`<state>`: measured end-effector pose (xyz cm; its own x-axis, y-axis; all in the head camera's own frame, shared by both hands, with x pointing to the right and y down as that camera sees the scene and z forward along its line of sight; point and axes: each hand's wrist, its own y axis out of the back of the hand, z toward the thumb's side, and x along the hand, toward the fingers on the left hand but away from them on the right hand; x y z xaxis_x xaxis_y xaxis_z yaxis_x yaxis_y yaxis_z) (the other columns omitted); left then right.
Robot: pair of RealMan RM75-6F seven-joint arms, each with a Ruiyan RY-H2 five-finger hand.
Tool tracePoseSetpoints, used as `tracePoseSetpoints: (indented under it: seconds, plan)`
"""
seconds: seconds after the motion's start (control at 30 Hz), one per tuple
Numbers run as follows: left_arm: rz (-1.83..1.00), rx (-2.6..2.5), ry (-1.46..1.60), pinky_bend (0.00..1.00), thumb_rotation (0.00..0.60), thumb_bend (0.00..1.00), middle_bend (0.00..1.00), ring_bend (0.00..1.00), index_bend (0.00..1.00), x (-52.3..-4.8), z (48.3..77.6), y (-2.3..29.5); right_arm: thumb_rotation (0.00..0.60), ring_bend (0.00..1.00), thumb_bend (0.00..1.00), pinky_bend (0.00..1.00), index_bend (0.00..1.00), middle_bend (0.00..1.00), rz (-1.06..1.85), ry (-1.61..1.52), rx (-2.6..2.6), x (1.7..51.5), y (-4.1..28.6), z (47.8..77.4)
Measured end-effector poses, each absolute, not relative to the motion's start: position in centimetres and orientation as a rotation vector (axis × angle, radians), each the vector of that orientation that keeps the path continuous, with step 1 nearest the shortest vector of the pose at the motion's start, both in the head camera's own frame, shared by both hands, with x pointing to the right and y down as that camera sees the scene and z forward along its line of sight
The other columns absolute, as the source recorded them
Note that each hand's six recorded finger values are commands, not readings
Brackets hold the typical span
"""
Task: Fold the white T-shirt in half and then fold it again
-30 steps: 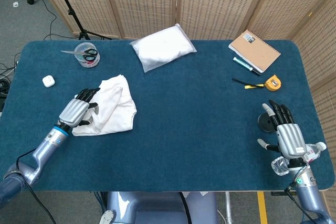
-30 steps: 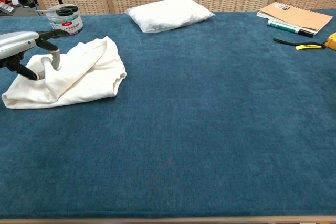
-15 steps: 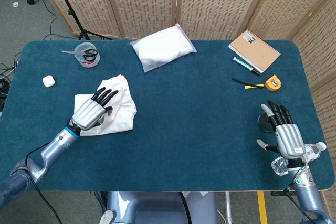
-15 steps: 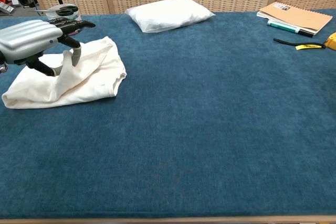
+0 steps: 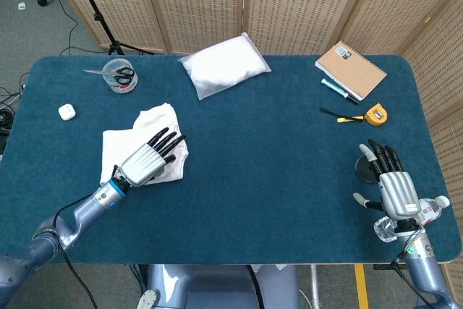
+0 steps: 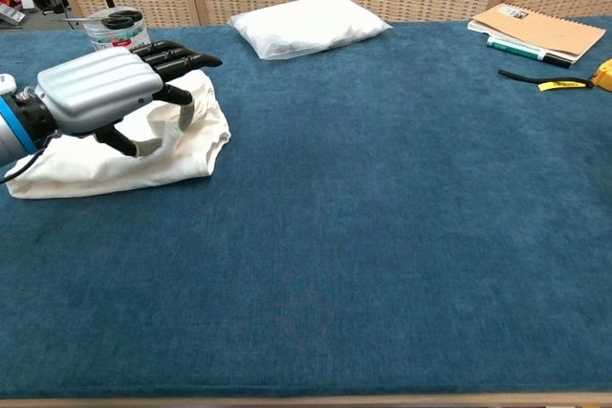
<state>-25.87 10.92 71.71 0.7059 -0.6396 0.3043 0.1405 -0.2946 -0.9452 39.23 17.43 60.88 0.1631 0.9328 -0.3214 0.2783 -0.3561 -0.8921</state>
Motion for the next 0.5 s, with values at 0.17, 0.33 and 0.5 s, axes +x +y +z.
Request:
tracePoseSetpoints:
  seconds: [0.17, 0.33, 0.5]
  plan:
    - [-0.789, -1.756, 0.484, 0.00, 0.600, 0.10, 0.00, 0.00, 0.00, -25.01, 71.57, 10.73, 0.600, 0.00, 0.00, 0.00, 0.00, 0.00, 1.215, -1.158, -1.755, 39.31, 17.38, 60.91]
    - [-0.803, -1.779, 0.541, 0.00, 0.600, 0.10, 0.00, 0.00, 0.00, -24.83, 71.64, 10.33, 0.600, 0.00, 0.00, 0.00, 0.00, 0.00, 1.213, -1.161, -1.754, 39.36, 17.35, 60.84]
    - [-0.844, -1.831, 0.612, 0.00, 0.600, 0.10, 0.00, 0.00, 0.00, -24.78, 72.29, 10.21, 0.600, 0.00, 0.00, 0.00, 0.00, 0.00, 1.213, -1.159, -1.755, 39.33, 17.35, 60.86]
